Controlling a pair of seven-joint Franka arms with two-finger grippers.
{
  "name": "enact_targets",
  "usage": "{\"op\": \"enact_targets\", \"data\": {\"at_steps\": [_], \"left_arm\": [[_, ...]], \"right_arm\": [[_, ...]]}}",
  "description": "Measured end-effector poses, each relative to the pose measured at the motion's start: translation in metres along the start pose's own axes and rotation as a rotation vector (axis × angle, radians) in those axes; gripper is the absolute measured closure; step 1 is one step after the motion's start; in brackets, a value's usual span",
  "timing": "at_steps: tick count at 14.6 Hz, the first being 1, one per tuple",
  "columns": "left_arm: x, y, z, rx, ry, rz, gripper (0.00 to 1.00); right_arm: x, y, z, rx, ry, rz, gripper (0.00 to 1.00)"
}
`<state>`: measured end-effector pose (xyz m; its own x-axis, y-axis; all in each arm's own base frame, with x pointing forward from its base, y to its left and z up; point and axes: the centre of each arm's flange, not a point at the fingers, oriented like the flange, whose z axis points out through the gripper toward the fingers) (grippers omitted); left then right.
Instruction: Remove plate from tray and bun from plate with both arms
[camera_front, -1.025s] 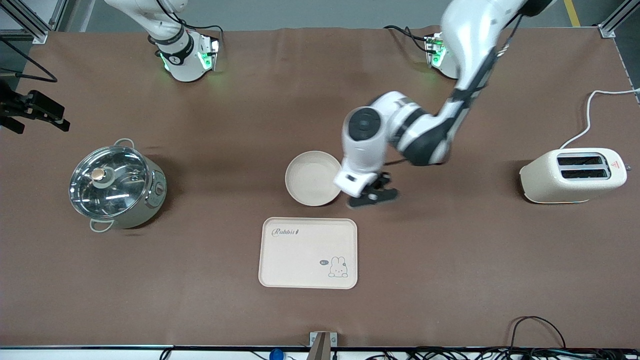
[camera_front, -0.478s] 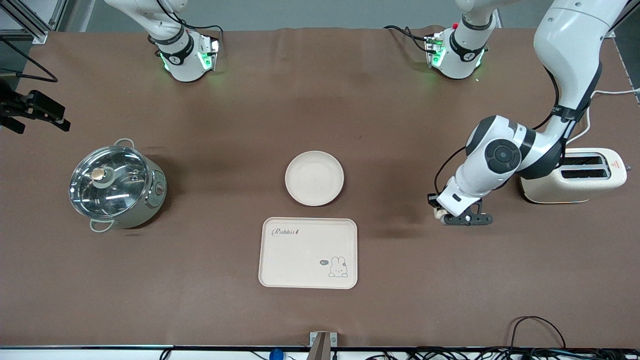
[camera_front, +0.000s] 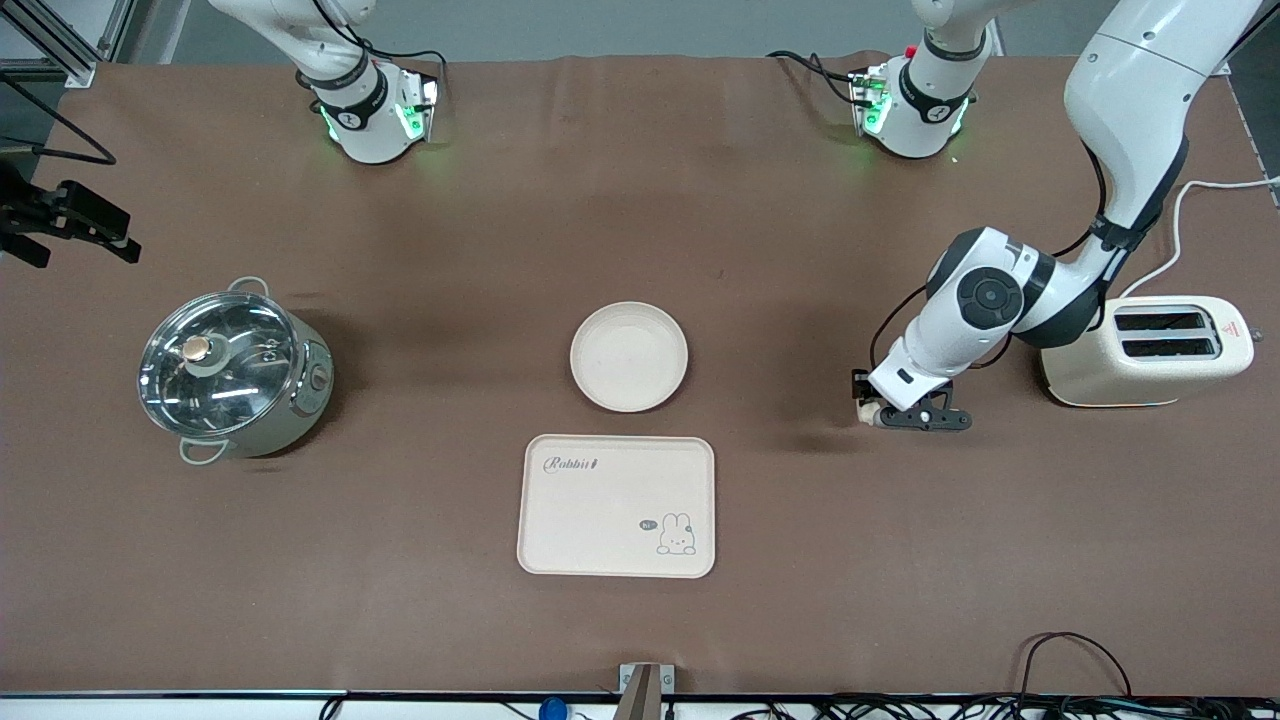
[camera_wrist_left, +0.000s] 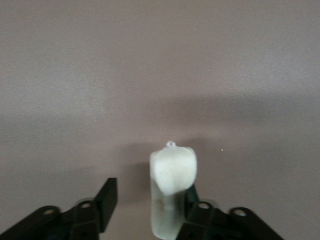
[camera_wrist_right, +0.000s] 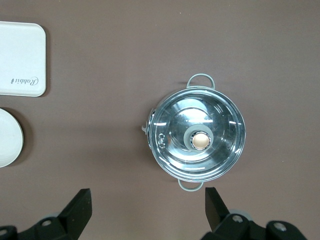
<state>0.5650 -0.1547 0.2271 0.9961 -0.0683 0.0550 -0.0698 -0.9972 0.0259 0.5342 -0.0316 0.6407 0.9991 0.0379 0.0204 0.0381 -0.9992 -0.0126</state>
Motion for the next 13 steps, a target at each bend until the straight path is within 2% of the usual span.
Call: {"op": "enact_targets", "data": {"at_steps": [3,4,13], "left_arm": [[0.001,-0.001,-0.002,-0.001,0.004,-0.001,0.06],[0.003,0.0,-0.003,-0.002,0.008,-0.001,0.0],[0.016,0.002,-0.025,0.001,0.057,0.001,0.0]], "right_arm": [[0.001,0.0,0.001,0.0,-0.002,0.0,0.0],[0.001,0.0,0.002,0.001,-0.003,0.0,0.0],[0.002,0.0,0.003,0.001,-0.003,0.0,0.0]]}}
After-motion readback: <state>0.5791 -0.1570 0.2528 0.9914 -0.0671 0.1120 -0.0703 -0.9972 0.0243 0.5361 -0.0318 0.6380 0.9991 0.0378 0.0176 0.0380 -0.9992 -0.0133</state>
